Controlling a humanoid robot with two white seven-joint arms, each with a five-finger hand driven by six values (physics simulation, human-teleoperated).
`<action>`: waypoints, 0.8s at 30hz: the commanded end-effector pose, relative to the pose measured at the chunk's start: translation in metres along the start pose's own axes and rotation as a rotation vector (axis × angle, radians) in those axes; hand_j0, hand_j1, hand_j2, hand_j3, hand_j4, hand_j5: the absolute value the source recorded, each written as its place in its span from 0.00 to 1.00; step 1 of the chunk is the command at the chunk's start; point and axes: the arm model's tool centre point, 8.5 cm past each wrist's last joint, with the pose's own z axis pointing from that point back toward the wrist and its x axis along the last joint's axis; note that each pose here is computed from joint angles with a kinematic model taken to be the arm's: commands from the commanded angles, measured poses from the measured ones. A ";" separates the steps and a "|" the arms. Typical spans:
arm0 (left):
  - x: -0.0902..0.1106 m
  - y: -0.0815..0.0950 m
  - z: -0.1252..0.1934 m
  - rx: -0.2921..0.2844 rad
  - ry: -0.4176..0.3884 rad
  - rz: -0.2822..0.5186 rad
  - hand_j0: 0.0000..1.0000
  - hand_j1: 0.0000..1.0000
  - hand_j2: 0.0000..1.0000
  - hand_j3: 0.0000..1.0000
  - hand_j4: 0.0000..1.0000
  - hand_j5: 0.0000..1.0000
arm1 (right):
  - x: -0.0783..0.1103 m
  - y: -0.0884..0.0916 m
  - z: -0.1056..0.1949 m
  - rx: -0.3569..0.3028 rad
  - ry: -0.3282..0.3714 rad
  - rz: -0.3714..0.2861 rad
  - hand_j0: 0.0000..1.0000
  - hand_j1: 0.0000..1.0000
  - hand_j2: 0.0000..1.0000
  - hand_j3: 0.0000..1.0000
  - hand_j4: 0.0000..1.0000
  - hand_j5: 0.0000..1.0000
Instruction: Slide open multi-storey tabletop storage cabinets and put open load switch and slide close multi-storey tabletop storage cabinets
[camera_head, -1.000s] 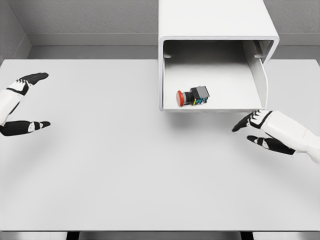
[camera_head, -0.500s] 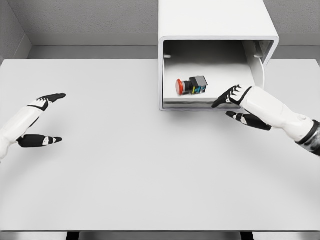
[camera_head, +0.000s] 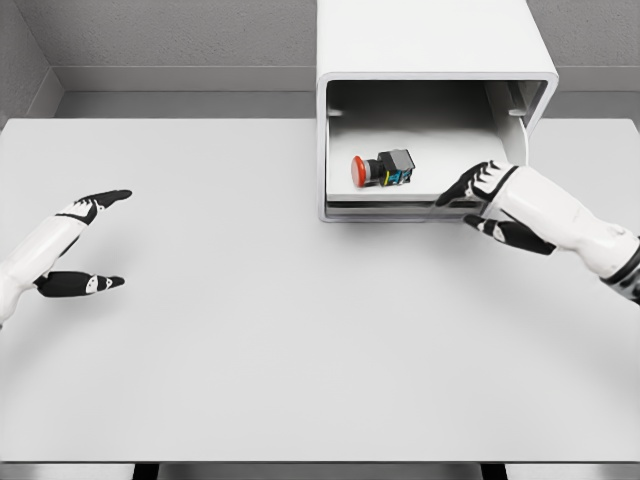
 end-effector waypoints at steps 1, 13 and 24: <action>0.000 0.001 0.000 0.006 -0.002 0.004 1.00 1.00 1.00 1.00 1.00 1.00 | 0.000 -0.007 0.000 -0.018 0.000 0.007 0.63 0.63 0.63 0.63 0.63 0.63; 0.000 0.001 0.001 0.008 0.000 0.006 1.00 1.00 1.00 1.00 1.00 1.00 | 0.007 -0.032 0.024 -0.095 0.029 0.048 0.62 0.62 0.62 0.62 0.62 0.62; -0.002 0.000 0.001 0.005 0.006 0.010 1.00 1.00 1.00 1.00 1.00 1.00 | 0.015 -0.017 0.033 -0.053 0.032 0.022 0.53 0.53 0.53 0.53 0.53 0.53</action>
